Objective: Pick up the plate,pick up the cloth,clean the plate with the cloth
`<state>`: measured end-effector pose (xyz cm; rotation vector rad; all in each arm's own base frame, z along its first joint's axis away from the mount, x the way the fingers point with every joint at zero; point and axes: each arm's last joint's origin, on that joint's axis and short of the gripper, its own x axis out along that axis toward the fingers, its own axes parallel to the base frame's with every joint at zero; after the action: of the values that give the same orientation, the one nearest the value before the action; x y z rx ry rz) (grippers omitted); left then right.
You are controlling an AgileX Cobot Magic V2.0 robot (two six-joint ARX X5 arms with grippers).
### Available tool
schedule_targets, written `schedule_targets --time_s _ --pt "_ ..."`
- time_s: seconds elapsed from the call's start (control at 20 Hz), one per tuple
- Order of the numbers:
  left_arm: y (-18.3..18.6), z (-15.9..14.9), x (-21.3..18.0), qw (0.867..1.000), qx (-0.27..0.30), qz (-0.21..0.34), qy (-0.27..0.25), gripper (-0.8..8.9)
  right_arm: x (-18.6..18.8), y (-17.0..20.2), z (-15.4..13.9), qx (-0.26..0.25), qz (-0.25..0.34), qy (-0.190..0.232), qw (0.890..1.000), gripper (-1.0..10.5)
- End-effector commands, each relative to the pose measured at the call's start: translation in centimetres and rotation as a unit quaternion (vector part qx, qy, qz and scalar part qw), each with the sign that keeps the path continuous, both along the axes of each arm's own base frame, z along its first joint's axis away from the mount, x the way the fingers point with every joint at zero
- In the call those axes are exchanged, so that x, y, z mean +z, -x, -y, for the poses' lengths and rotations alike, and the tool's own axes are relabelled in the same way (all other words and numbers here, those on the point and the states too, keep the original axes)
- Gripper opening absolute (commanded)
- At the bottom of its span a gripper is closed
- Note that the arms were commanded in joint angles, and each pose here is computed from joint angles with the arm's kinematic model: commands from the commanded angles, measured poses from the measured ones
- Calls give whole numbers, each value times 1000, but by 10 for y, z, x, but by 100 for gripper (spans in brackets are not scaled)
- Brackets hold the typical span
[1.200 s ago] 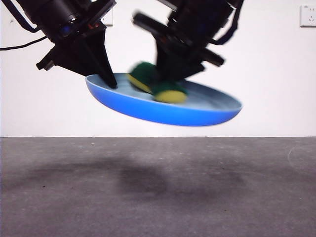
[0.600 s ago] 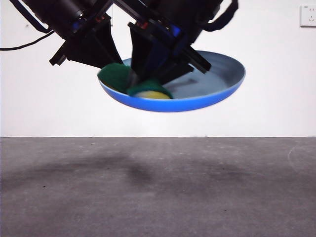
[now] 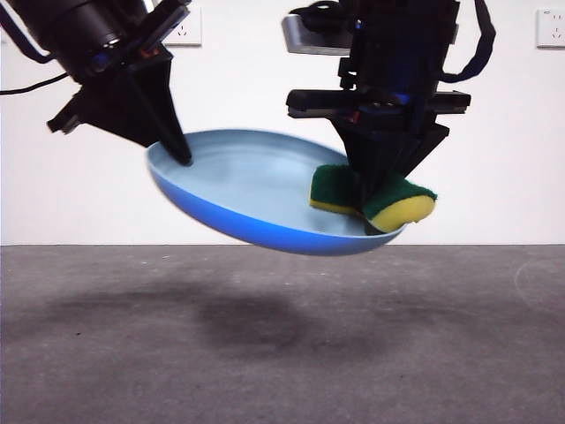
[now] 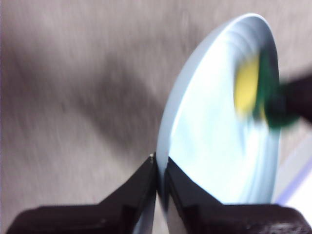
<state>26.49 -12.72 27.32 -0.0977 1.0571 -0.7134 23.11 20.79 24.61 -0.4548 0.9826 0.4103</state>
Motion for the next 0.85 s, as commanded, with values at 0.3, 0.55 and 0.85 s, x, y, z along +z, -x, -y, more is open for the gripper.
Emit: schedule_targets --time_s 0.3,0.55,0.85 --pt "8 9 1 998 -55 2 7 -8 1 -16 -10 27 26 -105 994 -17" --pt "7 16 4 998 -62 25 19 -8 6 -12 -23 116 -34 -224 967 -17" --pt "-4 15 12 996 -27 69 49 -8 2 -1 -26 153 -94 -232 956 -17"
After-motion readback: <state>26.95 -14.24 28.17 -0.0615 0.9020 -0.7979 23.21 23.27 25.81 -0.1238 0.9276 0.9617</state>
